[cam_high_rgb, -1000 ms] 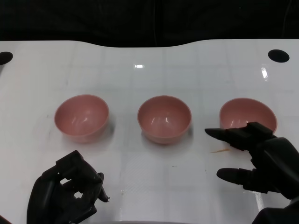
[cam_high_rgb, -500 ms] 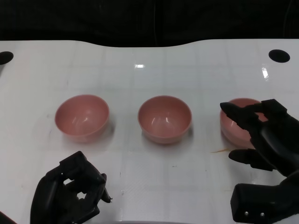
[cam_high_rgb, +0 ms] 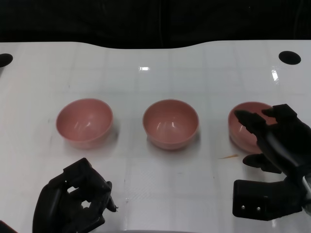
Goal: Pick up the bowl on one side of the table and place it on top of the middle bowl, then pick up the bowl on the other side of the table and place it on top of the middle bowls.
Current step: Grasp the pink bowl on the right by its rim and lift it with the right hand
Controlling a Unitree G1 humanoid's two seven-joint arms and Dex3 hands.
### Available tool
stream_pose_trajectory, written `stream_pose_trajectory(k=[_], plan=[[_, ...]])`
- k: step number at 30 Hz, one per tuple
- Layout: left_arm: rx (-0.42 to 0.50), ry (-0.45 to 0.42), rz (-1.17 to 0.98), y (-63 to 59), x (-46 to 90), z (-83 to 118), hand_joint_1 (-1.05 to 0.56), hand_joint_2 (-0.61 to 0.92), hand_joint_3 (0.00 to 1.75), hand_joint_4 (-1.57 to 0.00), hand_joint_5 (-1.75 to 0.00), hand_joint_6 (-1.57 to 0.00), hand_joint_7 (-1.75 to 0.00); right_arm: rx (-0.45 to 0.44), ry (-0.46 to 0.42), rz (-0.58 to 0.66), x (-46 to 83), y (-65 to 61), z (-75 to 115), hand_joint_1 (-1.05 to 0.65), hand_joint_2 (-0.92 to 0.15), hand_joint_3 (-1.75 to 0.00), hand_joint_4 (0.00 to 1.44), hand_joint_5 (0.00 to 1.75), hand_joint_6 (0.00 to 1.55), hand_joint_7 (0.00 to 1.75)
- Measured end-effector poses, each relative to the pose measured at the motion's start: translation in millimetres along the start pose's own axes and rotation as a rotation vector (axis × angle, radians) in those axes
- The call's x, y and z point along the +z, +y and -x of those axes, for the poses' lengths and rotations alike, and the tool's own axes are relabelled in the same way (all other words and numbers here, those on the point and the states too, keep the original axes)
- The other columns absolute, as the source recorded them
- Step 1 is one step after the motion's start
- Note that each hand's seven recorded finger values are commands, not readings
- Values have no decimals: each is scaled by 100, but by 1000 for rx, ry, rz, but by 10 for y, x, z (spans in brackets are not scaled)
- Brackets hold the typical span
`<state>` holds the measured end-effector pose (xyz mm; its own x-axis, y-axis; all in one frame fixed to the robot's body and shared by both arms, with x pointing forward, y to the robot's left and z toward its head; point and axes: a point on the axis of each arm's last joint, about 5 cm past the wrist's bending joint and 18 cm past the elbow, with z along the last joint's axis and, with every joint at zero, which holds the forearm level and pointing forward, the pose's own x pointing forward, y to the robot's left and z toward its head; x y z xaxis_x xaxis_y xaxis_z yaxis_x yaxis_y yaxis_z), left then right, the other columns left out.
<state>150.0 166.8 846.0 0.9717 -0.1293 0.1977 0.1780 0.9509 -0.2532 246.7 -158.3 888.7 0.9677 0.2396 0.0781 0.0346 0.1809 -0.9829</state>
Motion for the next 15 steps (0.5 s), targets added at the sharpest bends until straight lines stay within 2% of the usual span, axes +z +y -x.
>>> stream_pose_trajectory(k=[4,9,13,15], plan=[[-3,-9,-2,-5,17,-4,-9,64,94,-83,-158,-81,-139,32,10,25,8,45,-49,-62,-90,0,16,47,30,3],[-5,-15,-4,-7,33,-6,-10,60,99,-82,-160,-80,-141,69,28,67,34,89,-156,-60,-91,-1,29,31,36,2],[-6,-11,-1,-11,35,-5,-10,60,100,-82,-160,-81,-140,133,34,103,61,182,-201,-57,-92,-4,32,27,38,3],[-5,-7,0,-10,33,0,-10,59,100,-82,-160,-81,-140,161,34,114,63,227,-219,-53,-92,-3,40,24,46,4]])
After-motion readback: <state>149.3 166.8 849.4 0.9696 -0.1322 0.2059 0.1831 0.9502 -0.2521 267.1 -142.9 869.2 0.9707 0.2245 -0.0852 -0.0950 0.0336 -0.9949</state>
